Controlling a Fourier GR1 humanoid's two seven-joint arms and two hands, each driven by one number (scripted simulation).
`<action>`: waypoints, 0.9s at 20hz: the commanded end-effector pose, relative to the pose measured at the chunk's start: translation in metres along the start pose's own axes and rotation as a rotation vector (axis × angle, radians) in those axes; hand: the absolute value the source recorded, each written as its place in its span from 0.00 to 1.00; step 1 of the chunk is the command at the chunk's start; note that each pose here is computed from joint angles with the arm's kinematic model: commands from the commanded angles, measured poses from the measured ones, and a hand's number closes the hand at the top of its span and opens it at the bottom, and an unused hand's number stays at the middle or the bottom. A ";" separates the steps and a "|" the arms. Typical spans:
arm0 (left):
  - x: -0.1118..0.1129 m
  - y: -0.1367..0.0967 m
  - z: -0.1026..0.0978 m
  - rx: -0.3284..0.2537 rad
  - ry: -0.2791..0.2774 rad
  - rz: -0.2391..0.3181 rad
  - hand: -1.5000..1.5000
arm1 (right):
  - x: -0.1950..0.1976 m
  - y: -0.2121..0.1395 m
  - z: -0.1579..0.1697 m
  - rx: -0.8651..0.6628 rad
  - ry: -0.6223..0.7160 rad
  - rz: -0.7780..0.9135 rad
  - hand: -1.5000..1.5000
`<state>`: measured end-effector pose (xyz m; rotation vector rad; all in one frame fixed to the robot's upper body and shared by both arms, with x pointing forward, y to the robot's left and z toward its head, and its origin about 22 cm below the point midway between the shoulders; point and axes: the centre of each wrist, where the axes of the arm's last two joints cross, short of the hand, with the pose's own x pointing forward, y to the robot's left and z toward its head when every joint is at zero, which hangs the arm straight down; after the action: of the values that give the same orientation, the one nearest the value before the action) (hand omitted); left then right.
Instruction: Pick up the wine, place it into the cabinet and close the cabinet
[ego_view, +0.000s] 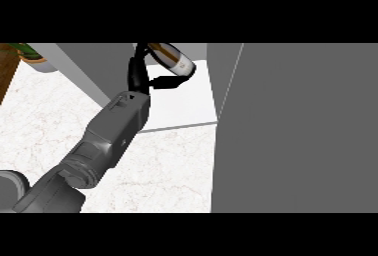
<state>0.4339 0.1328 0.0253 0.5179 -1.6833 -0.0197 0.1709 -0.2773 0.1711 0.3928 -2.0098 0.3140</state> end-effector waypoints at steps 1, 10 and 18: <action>-0.012 0.017 -0.004 0.037 -0.006 -0.034 0.00 | 0.002 0.004 0.009 0.010 -0.004 -0.014 0.00; -0.001 0.006 -0.003 -0.049 -0.055 0.054 0.00 | -0.005 0.004 0.002 -0.019 -0.008 -0.017 0.00; 0.010 -0.027 0.016 -0.076 -0.092 0.141 0.00 | 0.002 0.004 0.004 0.013 -0.001 -0.005 0.00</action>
<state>0.4306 0.1109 0.0258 0.3771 -1.7742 -0.0146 0.1703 -0.2736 0.1660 0.4071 -2.0092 0.3103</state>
